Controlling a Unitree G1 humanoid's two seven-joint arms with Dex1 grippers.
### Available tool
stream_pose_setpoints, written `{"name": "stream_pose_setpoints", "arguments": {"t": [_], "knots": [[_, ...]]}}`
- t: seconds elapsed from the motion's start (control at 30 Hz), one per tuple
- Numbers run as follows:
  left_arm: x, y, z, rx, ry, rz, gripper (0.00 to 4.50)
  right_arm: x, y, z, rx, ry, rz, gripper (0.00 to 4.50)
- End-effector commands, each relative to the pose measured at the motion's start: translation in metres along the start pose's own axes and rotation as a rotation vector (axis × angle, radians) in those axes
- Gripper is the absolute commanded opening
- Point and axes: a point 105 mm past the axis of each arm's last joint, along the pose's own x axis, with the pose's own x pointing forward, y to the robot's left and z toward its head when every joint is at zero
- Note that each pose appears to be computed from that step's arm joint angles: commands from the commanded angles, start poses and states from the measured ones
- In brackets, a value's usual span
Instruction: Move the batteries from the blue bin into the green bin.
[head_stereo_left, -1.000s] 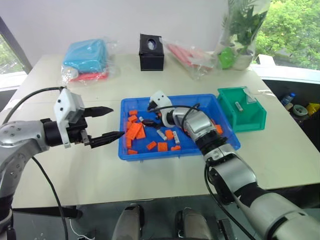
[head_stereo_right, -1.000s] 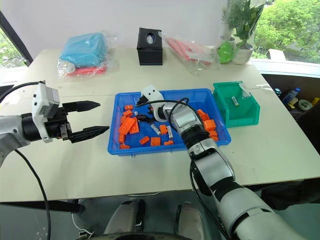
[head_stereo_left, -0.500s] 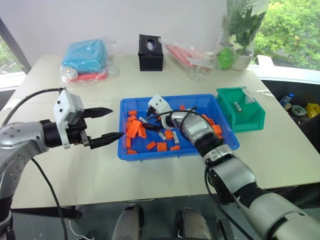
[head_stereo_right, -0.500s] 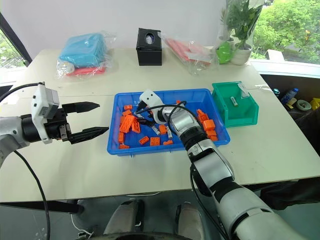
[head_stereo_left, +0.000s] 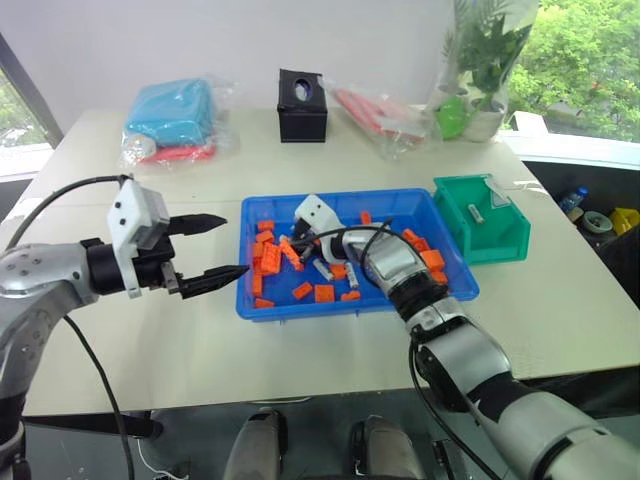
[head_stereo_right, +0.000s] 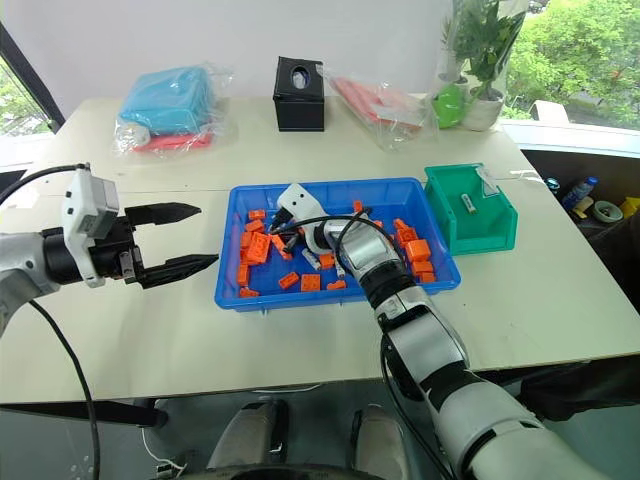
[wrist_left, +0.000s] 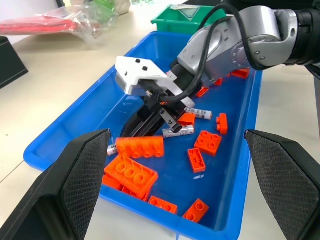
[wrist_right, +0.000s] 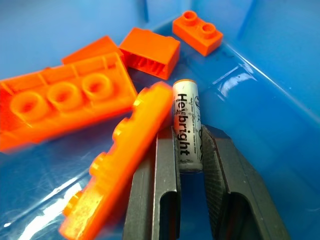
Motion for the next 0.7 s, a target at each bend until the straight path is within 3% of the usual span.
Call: {"name": "stream_pose_setpoints", "arguments": {"t": [0.03, 0.2, 0.43, 0.57, 0.7], "knots": [[0.001, 0.002, 0.009, 0.037, -0.03, -0.008, 4.5, -0.023, -0.005, 0.021, -0.015, -0.069, -0.01, 0.08], [0.007, 0.009, 0.009, 0.022, -0.066, -0.012, 4.5, -0.114, -0.061, 0.024, 0.059, -0.126, -0.227, 0.08], [0.021, 0.004, 0.009, 0.01, -0.104, -0.057, 4.5, -0.247, -0.137, -0.013, 0.177, -0.062, -0.637, 0.08], [0.029, 0.0, 0.01, 0.009, -0.119, -0.096, 4.5, -0.278, -0.155, -0.031, 0.211, -0.017, -0.742, 0.08], [0.037, -0.003, 0.014, 0.021, -0.133, -0.123, 4.5, -0.277, -0.161, -0.051, 0.249, 0.026, -0.759, 0.08]]}}
